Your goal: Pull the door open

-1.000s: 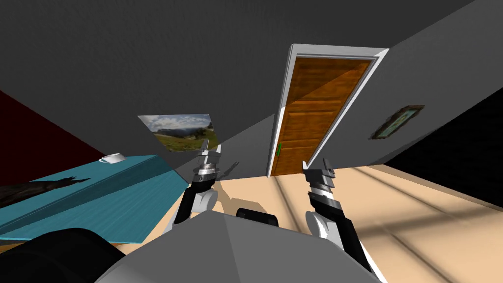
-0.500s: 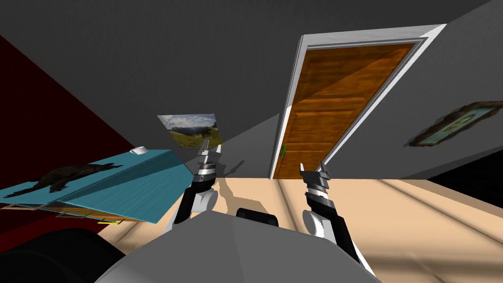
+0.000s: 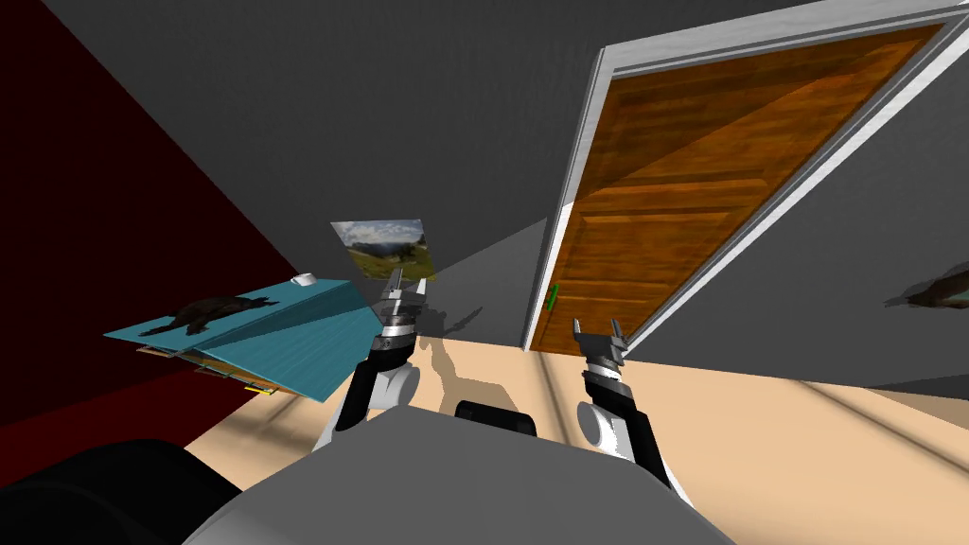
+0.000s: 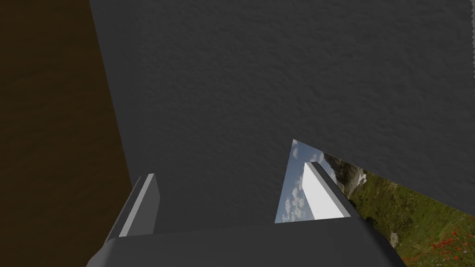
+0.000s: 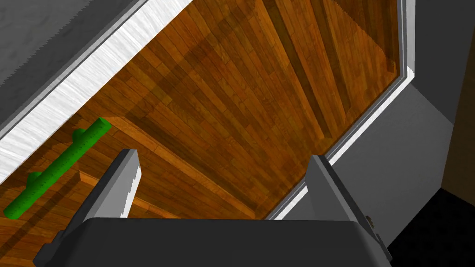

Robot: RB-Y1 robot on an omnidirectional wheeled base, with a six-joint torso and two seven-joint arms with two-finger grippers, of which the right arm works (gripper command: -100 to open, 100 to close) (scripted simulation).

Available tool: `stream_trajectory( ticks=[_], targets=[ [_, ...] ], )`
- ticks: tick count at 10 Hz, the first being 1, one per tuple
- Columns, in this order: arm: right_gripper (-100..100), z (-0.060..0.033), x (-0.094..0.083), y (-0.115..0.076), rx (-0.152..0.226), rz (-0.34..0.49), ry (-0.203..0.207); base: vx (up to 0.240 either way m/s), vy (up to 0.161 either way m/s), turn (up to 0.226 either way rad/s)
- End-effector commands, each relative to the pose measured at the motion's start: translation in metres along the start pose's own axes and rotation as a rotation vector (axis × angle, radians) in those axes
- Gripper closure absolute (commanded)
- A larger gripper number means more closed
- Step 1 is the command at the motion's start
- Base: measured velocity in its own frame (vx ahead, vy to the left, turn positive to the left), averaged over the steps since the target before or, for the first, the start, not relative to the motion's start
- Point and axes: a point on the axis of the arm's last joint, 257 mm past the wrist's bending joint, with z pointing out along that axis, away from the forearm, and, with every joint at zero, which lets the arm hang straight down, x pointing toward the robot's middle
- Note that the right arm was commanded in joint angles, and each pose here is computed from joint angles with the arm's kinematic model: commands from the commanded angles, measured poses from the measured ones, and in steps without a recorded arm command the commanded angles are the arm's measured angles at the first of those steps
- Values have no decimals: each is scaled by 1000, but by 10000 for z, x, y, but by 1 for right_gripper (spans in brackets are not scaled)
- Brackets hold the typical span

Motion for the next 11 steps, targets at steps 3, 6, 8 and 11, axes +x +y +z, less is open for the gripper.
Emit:
stream_trajectory(
  ticks=[3, 6, 8, 11],
  targets=[
    [-100, -64, -283, -184, 7, 122, -57, 39, -111, 210],
    [-100, -113, -464, -302, 12, 186, -96, 24, -87, 137],
    [-100, -155, -623, -395, 9, 249, -131, 19, -100, 216],
    [-100, -228, -860, -521, -1, 340, -186, 30, -129, 208]
  ],
)
